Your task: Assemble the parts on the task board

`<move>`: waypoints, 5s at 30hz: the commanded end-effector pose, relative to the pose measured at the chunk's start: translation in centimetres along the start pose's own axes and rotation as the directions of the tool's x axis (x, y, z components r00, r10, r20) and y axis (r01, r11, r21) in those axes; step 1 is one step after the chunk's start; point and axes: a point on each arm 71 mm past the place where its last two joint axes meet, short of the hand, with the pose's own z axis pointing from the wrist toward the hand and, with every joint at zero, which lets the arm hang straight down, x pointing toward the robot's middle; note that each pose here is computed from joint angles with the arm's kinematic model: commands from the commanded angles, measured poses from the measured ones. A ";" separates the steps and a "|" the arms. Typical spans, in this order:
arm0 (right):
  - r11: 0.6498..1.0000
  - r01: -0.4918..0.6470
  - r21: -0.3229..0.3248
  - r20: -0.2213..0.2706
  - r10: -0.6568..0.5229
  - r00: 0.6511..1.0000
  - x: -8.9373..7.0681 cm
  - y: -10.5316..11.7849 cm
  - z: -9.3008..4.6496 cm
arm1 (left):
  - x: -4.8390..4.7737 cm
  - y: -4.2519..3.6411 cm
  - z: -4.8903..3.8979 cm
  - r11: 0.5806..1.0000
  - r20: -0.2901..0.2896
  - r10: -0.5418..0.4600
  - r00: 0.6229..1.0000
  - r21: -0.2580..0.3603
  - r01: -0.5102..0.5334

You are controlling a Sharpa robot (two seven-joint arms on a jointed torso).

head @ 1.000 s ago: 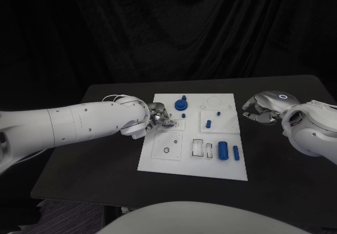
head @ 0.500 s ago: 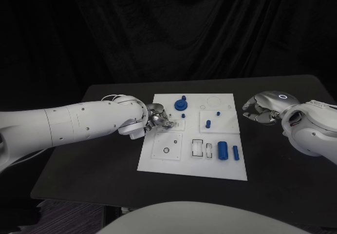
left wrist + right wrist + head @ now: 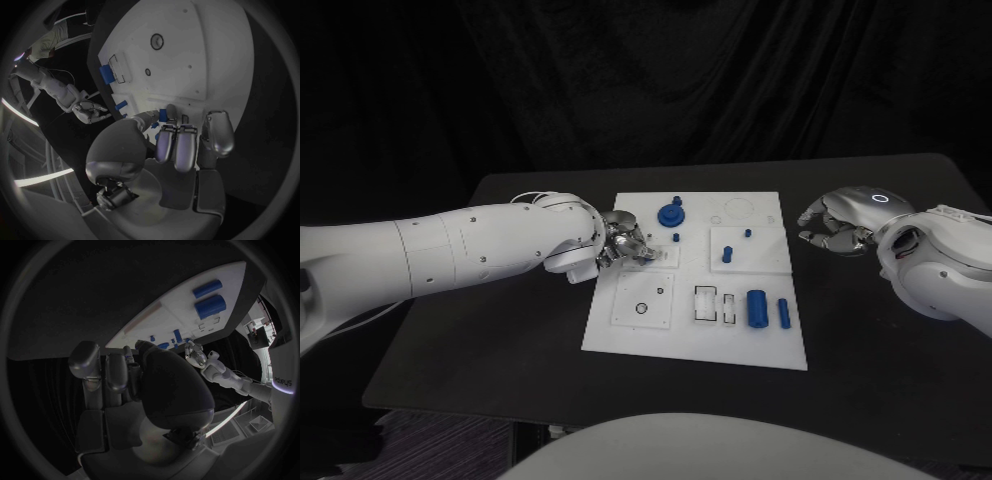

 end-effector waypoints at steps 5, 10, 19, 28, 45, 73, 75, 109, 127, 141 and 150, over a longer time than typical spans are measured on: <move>1.000 0.005 0.018 -0.010 -0.005 1.000 0.2 -0.1 0.0 | 0.72 0.09 0.32 1.000 -0.054 0.004 0.999 -0.018 -0.005; 1.000 0.005 0.018 -0.010 -0.005 1.000 0.2 -0.1 0.0 | 0.69 -0.09 0.47 1.000 -0.048 0.003 0.999 -0.015 -0.004; 1.000 0.004 0.020 -0.014 -0.003 1.000 0.2 -0.1 0.0 | 0.55 -0.18 0.57 1.000 -0.028 -0.003 1.000 -0.015 0.002; 1.000 -0.002 0.024 -0.020 0.003 1.000 0.3 -0.1 0.1 | 0.40 -0.11 0.63 1.000 -0.016 -0.006 1.000 -0.019 0.006; 1.000 0.001 0.029 -0.040 0.000 0.999 0.5 -0.1 0.0 | 0.11 -0.03 0.65 0.999 0.019 0.050 0.999 -0.023 -0.049; 0.999 -0.012 0.040 -0.057 0.014 0.998 0.7 -0.3 -0.1 | -0.09 -0.20 -0.07 0.996 0.062 0.036 0.997 0.074 -0.041; 0.999 -0.012 0.042 -0.058 0.014 0.998 0.7 -0.3 -0.1 | -0.11 -0.12 -0.22 0.996 0.064 0.034 0.997 0.083 -0.040; 0.999 -0.015 0.046 -0.061 0.018 0.998 0.8 -0.1 0.4 | -4.28 -2.48 -0.04 0.979 -0.369 0.179 0.912 -0.022 -0.201; 0.999 -0.018 0.042 -0.079 0.021 0.997 1.5 0.0 0.4 | -4.31 -3.95 1.59 0.942 -0.351 0.191 0.916 -0.197 -0.272; 0.999 -0.016 0.042 -0.085 0.020 0.996 1.6 0.1 0.4 | -4.76 -4.76 2.60 0.925 -0.337 0.216 0.916 -0.230 -0.302; 0.999 -0.015 0.044 -0.089 0.018 0.996 1.6 0.1 0.4 | -4.64 -5.08 2.80 0.924 -0.348 0.222 0.911 -0.222 -0.310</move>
